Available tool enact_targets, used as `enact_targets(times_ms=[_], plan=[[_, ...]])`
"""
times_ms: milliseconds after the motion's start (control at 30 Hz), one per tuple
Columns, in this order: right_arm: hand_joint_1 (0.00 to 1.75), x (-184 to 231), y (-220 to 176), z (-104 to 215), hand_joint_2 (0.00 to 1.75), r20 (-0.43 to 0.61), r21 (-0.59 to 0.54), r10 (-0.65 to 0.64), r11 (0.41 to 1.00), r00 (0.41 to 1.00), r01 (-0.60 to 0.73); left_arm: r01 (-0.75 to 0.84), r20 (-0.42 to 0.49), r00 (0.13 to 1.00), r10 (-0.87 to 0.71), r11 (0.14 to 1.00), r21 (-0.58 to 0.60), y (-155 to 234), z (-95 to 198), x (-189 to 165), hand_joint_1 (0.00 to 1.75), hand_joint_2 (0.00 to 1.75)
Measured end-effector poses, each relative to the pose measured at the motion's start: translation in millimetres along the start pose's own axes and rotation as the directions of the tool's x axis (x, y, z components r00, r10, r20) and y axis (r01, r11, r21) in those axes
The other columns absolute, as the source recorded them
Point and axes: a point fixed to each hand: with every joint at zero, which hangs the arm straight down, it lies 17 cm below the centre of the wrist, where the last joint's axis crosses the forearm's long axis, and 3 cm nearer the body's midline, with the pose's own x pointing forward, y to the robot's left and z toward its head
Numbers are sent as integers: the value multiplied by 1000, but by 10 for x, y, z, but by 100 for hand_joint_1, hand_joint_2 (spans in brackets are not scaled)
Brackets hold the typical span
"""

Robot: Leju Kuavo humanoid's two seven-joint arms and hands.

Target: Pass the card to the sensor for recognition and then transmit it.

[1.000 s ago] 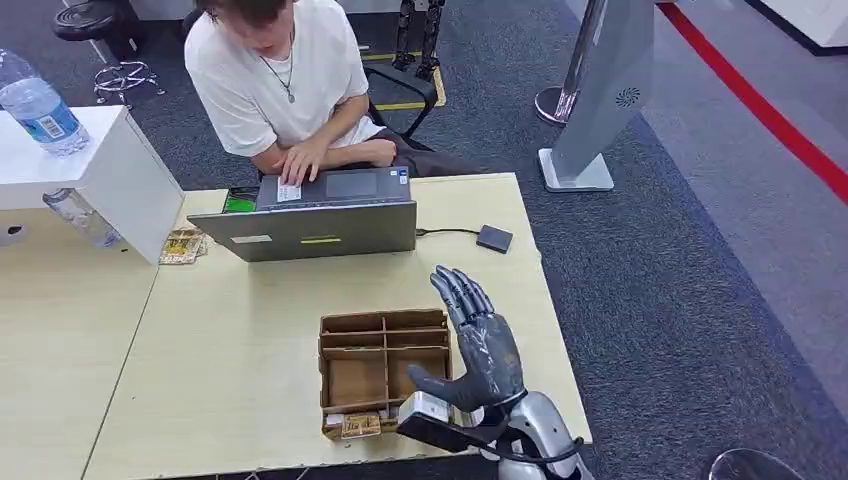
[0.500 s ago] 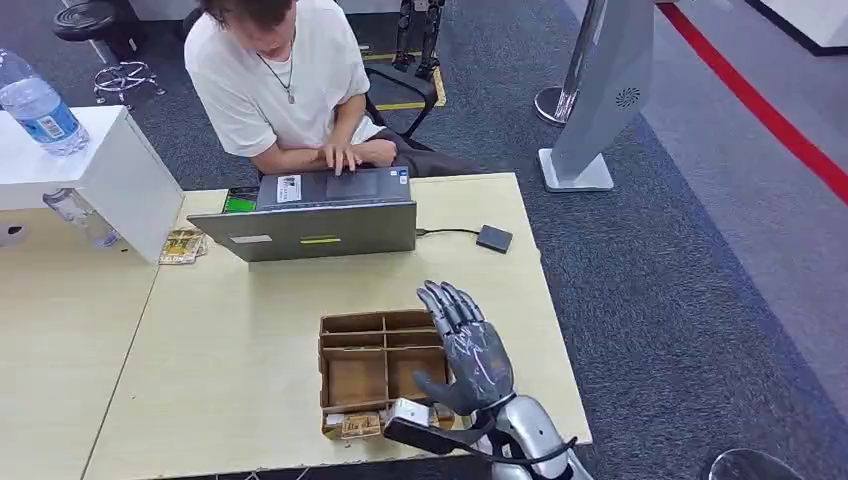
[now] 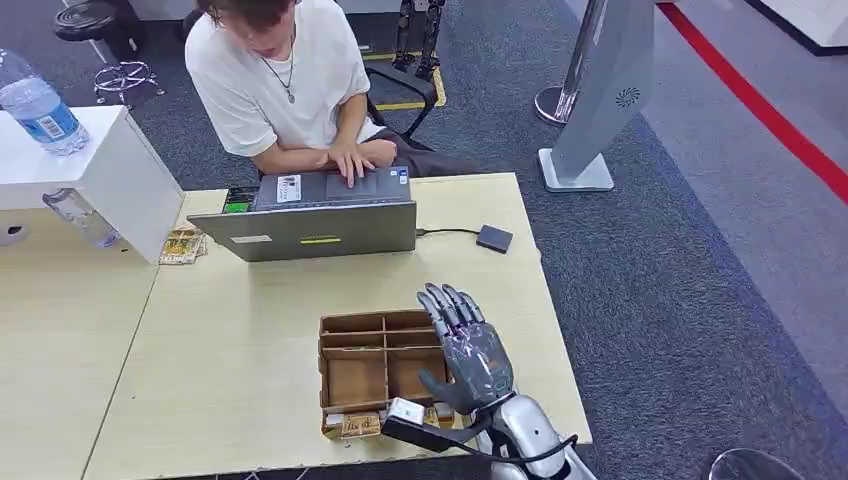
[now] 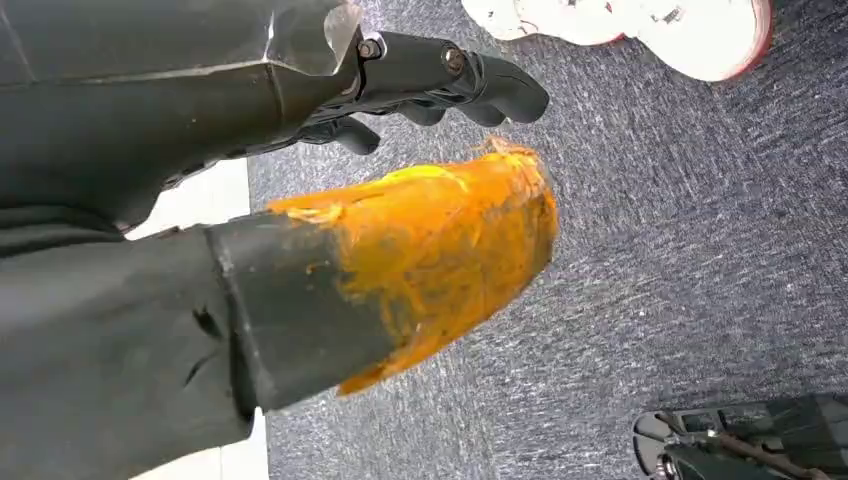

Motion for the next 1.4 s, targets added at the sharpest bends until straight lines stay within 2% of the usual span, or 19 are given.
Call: enact_targets(times_ms=[167,333,400,733,900,933,1000,1100,1133,1167,1333,1367,1400], plan=[[40,0,18,4,175,-1,5,2,1000,1000,-2,1,1,1000,-1,1000,0,0,0,1,0,0],[47,-12,40,16,175,-3,12,4,1000,1000,-4,2,1,1000,-2,1000,0,1,0,1,0,0],[58,-12,47,20,175,-2,14,5,1000,1000,-5,3,1,1000,-3,1000,1,1,0,1,0,0],[59,-45,59,33,175,-13,19,14,1000,1000,-14,-6,-3,1000,6,1000,0,3,-1,-8,0,0],[89,-46,63,39,175,-10,20,24,1000,1000,-24,-3,-3,1000,3,1000,1,5,-2,-11,0,0],[89,-47,63,39,175,-10,19,24,1000,1000,-24,-3,-3,1000,3,1000,1,5,-2,-11,0,0],[103,-52,66,41,175,-12,20,26,999,1000,-26,-4,-3,1000,4,1000,0,3,-1,-10,0,0],[112,-57,66,41,175,-15,21,30,999,999,-29,-3,-2,1000,3,1000,0,-3,1,-6,0,0],[122,-58,67,42,175,-14,21,32,999,999,-31,-2,-2,1000,2,1000,-1,-6,1,-5,0,0],[141,-61,67,43,175,-15,21,32,999,999,-32,-3,-1,1000,3,1000,-1,-10,3,-2,0,0],[154,-65,67,44,175,-17,22,34,999,999,-33,-3,-1,1000,3,1000,-3,-21,7,4,0,0],[152,-64,67,43,175,-16,22,34,999,999,-34,-3,-1,1000,3,1000,-3,-21,7,4,0,0],[164,-63,67,43,175,-16,22,35,999,999,-35,-3,-1,1000,3,1000,-3,-21,7,4,0,0]])
